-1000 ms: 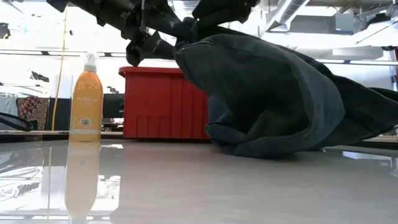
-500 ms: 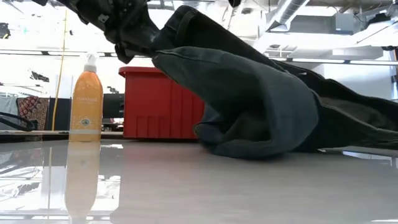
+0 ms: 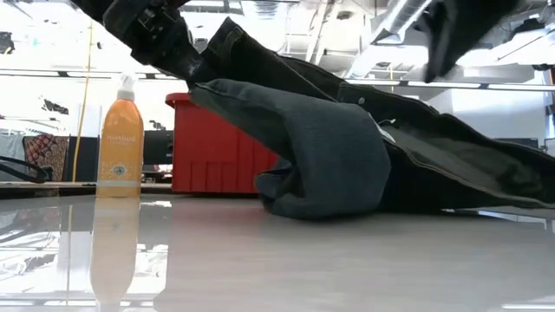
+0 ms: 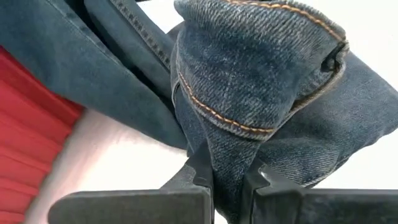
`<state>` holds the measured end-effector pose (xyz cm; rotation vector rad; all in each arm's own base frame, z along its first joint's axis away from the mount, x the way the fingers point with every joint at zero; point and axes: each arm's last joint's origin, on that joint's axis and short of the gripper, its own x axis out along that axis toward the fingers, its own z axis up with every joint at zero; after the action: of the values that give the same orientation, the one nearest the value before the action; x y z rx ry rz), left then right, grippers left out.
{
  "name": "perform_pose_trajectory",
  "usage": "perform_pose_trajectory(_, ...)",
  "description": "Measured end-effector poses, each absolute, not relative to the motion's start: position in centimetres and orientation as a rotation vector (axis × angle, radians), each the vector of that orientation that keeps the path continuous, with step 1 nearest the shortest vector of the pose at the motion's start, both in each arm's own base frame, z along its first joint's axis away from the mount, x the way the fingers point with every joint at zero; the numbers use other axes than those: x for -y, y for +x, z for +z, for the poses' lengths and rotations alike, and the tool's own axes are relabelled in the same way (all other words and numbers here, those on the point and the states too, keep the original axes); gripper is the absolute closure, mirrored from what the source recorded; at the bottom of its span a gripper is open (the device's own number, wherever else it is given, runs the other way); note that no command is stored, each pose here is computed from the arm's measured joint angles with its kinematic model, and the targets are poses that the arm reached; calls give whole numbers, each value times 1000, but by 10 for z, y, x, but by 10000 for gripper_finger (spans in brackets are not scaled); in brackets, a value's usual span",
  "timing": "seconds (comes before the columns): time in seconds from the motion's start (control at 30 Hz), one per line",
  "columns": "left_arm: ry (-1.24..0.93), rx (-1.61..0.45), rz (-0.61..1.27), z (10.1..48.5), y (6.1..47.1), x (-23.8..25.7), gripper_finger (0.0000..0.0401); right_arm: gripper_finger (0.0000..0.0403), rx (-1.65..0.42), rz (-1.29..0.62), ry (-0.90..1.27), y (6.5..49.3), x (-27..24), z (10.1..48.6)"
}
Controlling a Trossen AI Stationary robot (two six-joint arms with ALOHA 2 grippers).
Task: Fold Laundry from Bin
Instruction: Fold the dark blue jeans
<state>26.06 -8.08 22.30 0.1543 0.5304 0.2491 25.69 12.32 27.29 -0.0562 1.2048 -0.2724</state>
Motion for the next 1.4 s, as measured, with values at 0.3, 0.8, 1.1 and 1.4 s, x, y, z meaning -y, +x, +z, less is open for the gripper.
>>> perform_pose_trajectory(0.3, 229, -676, 272, 216, 247, 75, 398, 191, -1410, -412, -178, 212, -138, 219)
perform_pose_trajectory(0.8, 221, -644, 269, 233, 231, 67, 398, 191, -1341, -80, -416, 210, -145, 178)
perform_pose_trajectory(1.1, 179, -665, 246, 227, 230, 67, 398, 191, -1276, 5, -447, 213, -134, 150)
perform_pose_trajectory(1.4, 93, -636, 114, 196, 223, 69, 398, 241, -1250, 73, -367, 217, -129, 141)
